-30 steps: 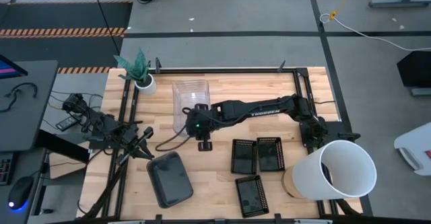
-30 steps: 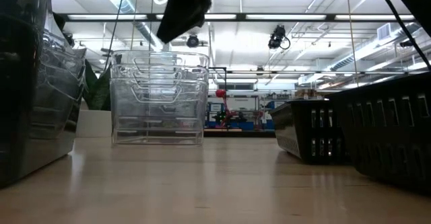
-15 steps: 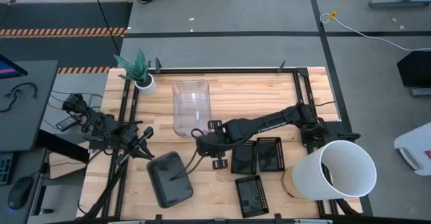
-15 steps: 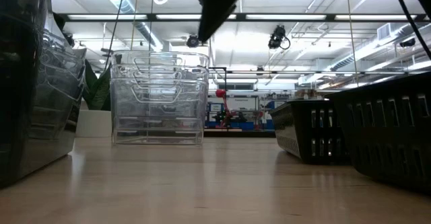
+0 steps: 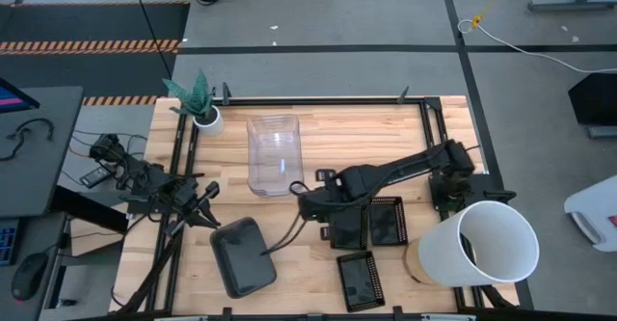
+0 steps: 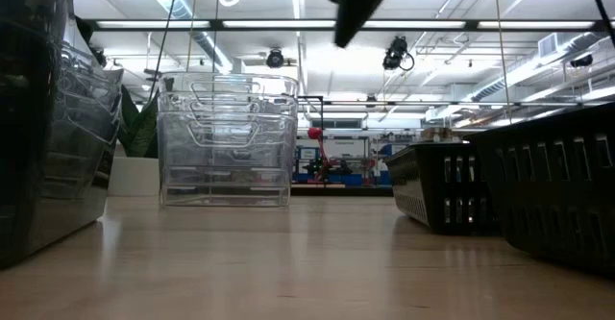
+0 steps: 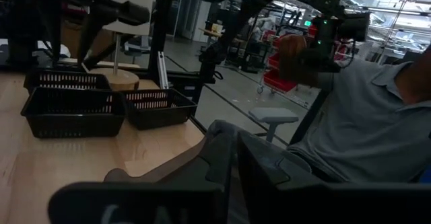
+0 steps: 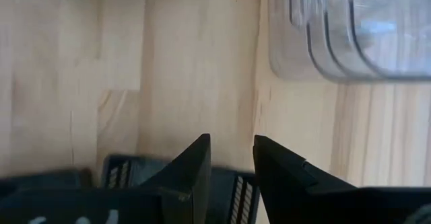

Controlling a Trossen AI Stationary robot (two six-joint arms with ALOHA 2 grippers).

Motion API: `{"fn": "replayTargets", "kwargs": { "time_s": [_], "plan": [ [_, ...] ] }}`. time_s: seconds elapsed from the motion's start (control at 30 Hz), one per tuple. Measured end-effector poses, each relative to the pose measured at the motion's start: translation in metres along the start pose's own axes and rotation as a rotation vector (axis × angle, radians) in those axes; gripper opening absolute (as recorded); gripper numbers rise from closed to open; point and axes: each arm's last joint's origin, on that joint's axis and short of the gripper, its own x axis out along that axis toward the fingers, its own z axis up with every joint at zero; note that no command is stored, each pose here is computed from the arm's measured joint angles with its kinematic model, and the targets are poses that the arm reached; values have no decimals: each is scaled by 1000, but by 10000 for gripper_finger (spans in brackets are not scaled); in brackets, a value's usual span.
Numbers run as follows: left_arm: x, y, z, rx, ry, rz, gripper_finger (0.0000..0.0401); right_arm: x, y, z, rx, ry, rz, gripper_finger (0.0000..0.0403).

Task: Stack baskets by color
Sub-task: Stack the left black bin on the top right black bin

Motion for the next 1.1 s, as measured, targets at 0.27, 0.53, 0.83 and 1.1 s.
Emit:
{"fn": "replayTargets", "kwargs": {
  "time_s": [0.27,0.53,0.83,1.1],
  "plan": [
    [0,0,0,0,0,1,33,2,-3,-47,47,-13,-21,117],
    [0,0,0,0,0,0,38,1,-8,-76,89,-15,69,119],
    [0,0,0,0,0,0,34,-8,-1,-71,132,-21,3,126],
    [0,0,0,0,1,1,31,-5,-4,-61,129,-42,4,166]
  ]
}}
